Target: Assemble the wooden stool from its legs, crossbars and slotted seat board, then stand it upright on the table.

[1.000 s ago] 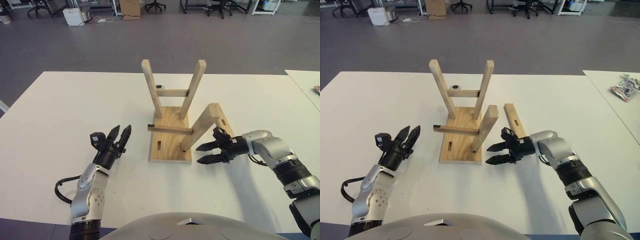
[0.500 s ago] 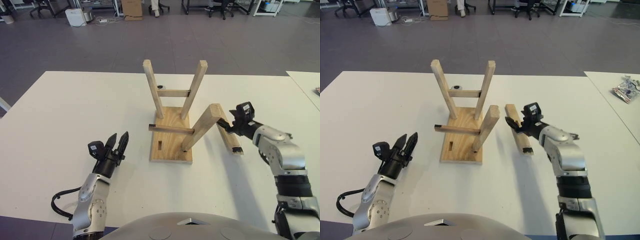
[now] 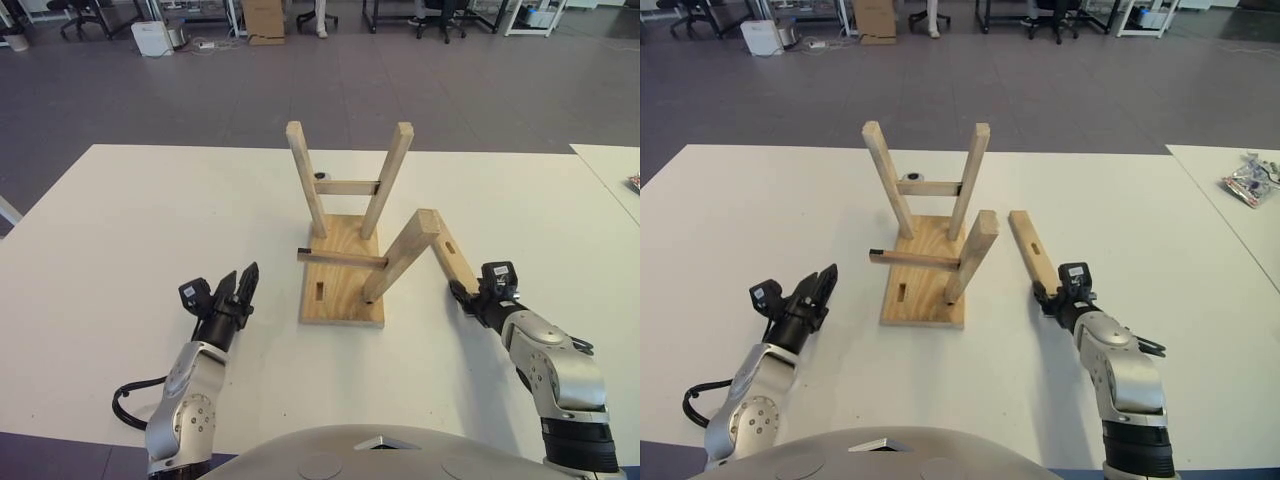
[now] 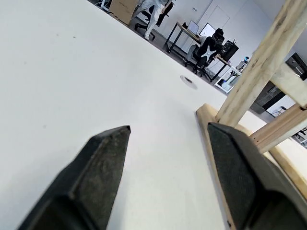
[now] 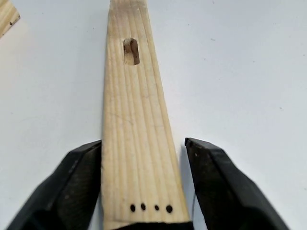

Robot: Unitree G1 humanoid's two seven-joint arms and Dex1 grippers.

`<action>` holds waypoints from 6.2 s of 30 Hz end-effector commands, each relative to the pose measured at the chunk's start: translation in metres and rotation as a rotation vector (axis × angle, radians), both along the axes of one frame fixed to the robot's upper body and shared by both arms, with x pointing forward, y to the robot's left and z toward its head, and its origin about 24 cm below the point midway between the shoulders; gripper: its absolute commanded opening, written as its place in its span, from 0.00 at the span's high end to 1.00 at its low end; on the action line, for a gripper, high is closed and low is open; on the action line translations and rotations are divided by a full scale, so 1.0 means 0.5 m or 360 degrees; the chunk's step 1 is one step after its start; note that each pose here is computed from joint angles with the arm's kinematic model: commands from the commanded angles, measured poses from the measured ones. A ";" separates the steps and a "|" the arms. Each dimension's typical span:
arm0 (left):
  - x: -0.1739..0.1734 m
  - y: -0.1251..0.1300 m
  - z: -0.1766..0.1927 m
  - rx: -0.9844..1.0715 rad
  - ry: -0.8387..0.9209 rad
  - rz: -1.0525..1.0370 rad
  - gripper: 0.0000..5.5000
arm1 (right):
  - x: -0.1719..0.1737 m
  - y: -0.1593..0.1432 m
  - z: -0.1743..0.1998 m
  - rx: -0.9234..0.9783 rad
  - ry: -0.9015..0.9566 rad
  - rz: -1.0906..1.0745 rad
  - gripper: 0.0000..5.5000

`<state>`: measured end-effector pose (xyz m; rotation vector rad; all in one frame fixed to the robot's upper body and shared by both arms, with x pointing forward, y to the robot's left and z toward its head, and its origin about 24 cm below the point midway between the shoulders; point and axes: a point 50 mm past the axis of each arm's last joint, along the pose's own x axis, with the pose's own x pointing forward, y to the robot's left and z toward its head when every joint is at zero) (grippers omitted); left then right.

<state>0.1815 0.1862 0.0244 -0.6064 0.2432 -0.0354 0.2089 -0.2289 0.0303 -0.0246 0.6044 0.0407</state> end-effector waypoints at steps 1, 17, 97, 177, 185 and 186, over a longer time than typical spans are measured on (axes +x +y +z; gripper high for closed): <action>0.015 0.021 0.003 0.0012 0.0079 0.0044 0.46 | -0.004 0.003 -0.027 0.0075 0.0081 -0.0054 0.58; 0.115 0.015 0.510 -0.0209 -0.1432 -0.1160 0.46 | 0.164 0.147 0.539 0.1360 -0.1269 0.1691 0.62; 0.110 0.180 0.273 0.0520 -0.1204 -0.1729 0.63 | 0.123 -0.055 0.127 0.0704 -0.0317 0.1022 0.42; 0.097 -0.049 0.054 0.0468 -0.0527 -0.2062 0.43 | 0.066 0.114 -0.017 0.0684 0.0018 0.1486 0.42; 0.046 -0.023 0.048 0.0589 -0.0492 -0.2124 0.18 | 0.070 0.085 -0.003 0.0632 -0.0005 0.1460 0.42; 0.031 -0.013 0.049 0.0612 -0.0468 -0.2154 0.15 | 0.070 0.082 -0.001 0.0625 -0.0009 0.1457 0.42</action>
